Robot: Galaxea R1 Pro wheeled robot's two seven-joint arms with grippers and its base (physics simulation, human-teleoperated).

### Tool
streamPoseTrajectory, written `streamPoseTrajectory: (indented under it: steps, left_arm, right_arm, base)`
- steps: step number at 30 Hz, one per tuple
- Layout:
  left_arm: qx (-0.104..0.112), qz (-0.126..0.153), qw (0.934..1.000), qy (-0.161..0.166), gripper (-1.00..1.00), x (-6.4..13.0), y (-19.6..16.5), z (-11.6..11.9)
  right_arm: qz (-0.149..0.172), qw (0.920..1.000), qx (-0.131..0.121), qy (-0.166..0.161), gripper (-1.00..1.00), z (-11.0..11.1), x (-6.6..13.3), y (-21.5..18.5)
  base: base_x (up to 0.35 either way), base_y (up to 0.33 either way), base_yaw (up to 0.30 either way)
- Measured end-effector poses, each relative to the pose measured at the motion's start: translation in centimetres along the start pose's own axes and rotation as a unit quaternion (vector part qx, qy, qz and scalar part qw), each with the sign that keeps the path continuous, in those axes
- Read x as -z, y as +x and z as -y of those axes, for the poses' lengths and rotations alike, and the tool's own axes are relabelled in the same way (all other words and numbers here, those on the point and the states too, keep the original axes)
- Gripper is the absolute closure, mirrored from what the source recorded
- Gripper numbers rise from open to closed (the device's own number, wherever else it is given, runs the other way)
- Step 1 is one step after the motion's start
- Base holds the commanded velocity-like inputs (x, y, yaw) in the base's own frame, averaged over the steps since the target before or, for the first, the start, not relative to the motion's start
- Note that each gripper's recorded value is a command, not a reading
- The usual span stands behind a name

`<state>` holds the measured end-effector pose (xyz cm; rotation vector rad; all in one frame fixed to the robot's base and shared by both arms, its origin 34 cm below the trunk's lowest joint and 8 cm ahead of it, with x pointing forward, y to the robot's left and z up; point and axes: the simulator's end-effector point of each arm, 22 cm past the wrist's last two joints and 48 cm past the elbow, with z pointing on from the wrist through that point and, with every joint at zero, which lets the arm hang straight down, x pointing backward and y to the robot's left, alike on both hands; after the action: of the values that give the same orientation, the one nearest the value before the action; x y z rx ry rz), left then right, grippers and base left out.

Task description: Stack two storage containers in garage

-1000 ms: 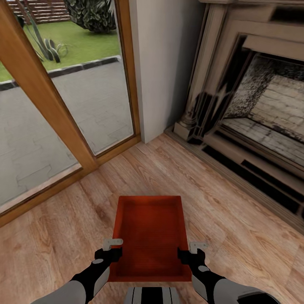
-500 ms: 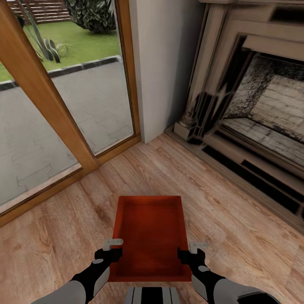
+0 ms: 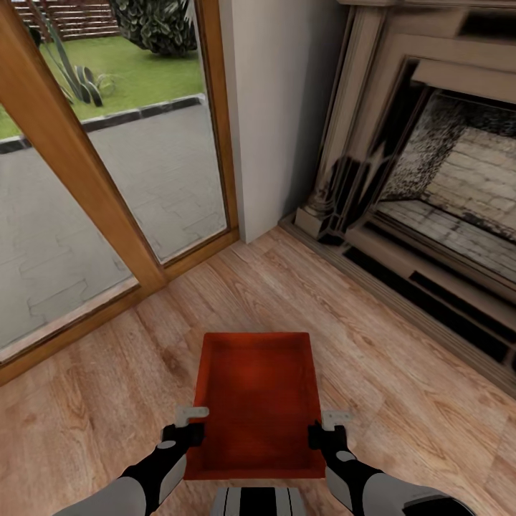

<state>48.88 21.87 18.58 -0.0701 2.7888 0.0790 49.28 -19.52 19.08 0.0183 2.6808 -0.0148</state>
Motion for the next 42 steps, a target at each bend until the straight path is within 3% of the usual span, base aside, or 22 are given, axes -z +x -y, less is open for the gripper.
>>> streamPoseTrajectory:
  steps: [2, 21, 42]
  left_arm:
    - [-0.003, 0.002, 1.0, 0.004, 1.0, 0.0, -0.1, 0.3]
    - [-0.002, 0.003, 1.0, 0.006, 1.0, 0.0, -0.2, 0.4]
    - [-0.002, 0.003, 1.0, 0.006, 1.0, 3.9, -2.7, 0.1]
  right_arm:
    - [0.001, 0.9998, 0.017, -0.008, 1.0, -0.4, 0.0, 0.0]
    - [0.001, 0.9999, 0.013, -0.007, 1.0, -0.3, 0.0, -0.1]
    - [0.001, 0.9999, 0.013, -0.007, 1.0, -0.4, 3.6, -2.9]
  base:
    - [0.0, 0.0, 0.0]
    - [0.0, 0.0, 0.0]
    - [0.0, 0.0, 0.0]
